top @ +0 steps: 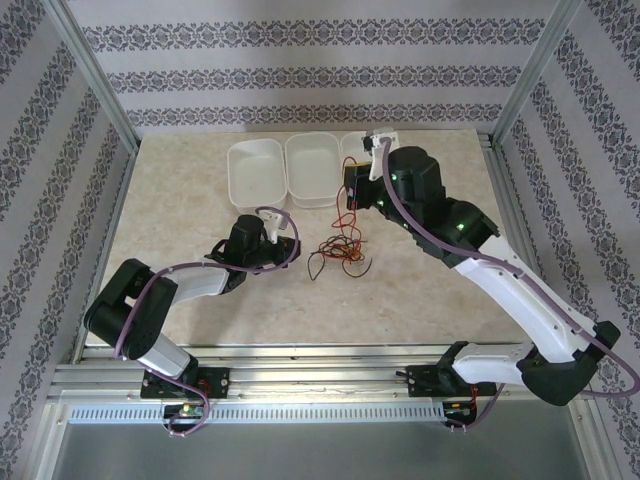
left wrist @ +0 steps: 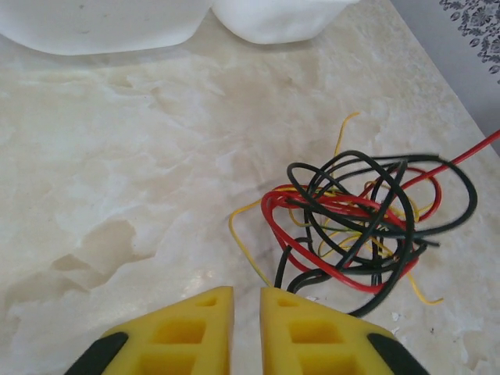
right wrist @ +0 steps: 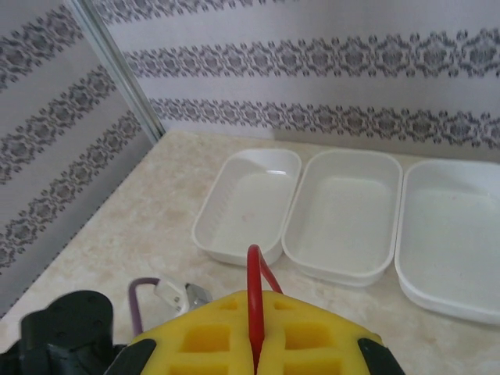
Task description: Untangle the cables
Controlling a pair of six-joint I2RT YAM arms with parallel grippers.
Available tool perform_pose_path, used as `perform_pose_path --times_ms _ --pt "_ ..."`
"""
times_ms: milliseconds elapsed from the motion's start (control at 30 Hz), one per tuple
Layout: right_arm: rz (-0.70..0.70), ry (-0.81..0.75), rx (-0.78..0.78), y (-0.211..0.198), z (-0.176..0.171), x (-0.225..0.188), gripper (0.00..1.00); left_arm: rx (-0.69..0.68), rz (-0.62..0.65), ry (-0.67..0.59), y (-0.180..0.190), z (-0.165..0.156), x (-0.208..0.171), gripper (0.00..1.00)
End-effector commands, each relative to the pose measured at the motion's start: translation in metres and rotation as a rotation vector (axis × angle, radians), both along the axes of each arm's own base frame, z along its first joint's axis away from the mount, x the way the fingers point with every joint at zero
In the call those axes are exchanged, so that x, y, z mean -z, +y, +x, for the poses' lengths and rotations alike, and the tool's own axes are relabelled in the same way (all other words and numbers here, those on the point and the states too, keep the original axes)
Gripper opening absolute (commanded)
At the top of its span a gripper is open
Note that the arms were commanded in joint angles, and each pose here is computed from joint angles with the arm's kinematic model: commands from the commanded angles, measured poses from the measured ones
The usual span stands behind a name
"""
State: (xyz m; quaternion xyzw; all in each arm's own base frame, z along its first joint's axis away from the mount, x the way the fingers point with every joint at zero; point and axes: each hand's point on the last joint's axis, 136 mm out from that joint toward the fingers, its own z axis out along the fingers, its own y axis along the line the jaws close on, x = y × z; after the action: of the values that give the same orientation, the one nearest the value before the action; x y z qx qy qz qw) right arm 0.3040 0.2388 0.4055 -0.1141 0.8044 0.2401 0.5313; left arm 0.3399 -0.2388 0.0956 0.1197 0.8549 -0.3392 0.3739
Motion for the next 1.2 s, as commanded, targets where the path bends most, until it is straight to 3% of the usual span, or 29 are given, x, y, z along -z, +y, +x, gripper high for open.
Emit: perform_pose_path --times_ms 0,33,333,600,767,1167 --pt "0.003 -0.095 -0.027 -0.007 -0.013 -0.040 0.00 0.085 -0.061 -0.097 -0.014 0.003 -0.027 0.42" --pt "0.000 -0.105 -0.022 -0.008 -0.013 -0.044 0.00 0.101 -0.079 -0.122 -0.017 0.003 -0.036 0.51" --pt "-0.018 -0.129 0.017 -0.015 -0.007 -0.051 0.00 0.157 -0.100 -0.343 -0.025 0.010 -0.114 0.79" --pt "-0.035 -0.122 0.045 -0.019 0.001 -0.048 0.00 0.133 -0.110 -0.439 -0.020 0.012 -0.150 0.84" --pt "-0.068 -0.096 0.135 -0.036 0.028 -0.035 0.00 0.090 -0.085 -0.446 -0.013 0.014 -0.149 0.99" --pt "-0.159 -0.050 0.330 -0.086 0.118 0.003 0.00 -0.053 -0.008 -0.399 0.014 0.017 -0.128 0.99"
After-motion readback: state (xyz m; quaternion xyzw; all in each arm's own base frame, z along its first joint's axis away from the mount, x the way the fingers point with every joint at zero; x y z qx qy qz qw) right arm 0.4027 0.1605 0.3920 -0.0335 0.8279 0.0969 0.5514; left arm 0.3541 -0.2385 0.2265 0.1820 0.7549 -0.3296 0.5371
